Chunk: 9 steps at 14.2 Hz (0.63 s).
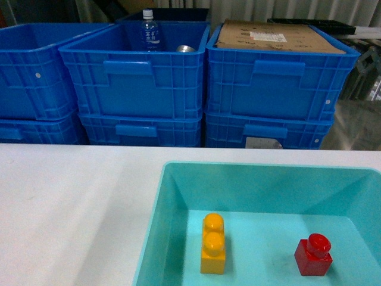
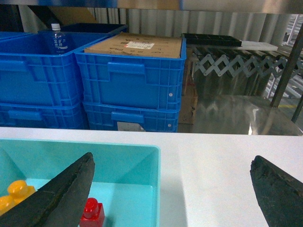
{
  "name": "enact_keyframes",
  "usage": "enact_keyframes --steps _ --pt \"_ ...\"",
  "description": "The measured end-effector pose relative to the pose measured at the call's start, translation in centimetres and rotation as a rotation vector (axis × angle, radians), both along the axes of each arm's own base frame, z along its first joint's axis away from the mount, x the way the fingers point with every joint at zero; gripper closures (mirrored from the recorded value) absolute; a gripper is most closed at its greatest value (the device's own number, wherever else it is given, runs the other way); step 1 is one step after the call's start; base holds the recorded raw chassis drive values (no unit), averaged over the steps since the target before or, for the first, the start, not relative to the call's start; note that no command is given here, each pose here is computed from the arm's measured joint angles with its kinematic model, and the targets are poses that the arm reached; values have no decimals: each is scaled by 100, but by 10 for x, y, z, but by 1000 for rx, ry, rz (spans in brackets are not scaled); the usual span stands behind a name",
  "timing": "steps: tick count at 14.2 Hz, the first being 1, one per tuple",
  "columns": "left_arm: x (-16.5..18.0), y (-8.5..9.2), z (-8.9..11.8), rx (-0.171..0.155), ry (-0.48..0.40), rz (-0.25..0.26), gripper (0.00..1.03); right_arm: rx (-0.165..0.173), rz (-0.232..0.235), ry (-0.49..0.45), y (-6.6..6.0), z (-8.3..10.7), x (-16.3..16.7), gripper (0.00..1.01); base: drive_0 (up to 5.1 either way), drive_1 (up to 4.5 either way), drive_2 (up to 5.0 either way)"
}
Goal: Pick red block from blue box to shelf
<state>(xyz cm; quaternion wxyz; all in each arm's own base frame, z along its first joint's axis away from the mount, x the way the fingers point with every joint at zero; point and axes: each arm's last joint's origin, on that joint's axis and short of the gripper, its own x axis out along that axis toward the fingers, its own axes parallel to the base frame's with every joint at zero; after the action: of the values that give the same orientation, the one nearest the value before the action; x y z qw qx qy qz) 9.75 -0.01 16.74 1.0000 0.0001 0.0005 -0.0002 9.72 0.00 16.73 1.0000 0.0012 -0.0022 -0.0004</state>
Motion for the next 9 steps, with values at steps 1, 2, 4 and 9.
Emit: enact_keyframes --steps 1,2,4,9 --pt "0 0 0 0 0 0 5 0 0 0 0 0 0 3 0 0 0" --pt "0 0 0 0 0 0 5 0 0 0 0 0 0 3 0 0 0" --pt "0 0 0 0 0 0 5 0 0 0 0 0 0 3 0 0 0" --pt "0 0 0 0 0 0 5 0 0 0 0 0 0 3 0 0 0"
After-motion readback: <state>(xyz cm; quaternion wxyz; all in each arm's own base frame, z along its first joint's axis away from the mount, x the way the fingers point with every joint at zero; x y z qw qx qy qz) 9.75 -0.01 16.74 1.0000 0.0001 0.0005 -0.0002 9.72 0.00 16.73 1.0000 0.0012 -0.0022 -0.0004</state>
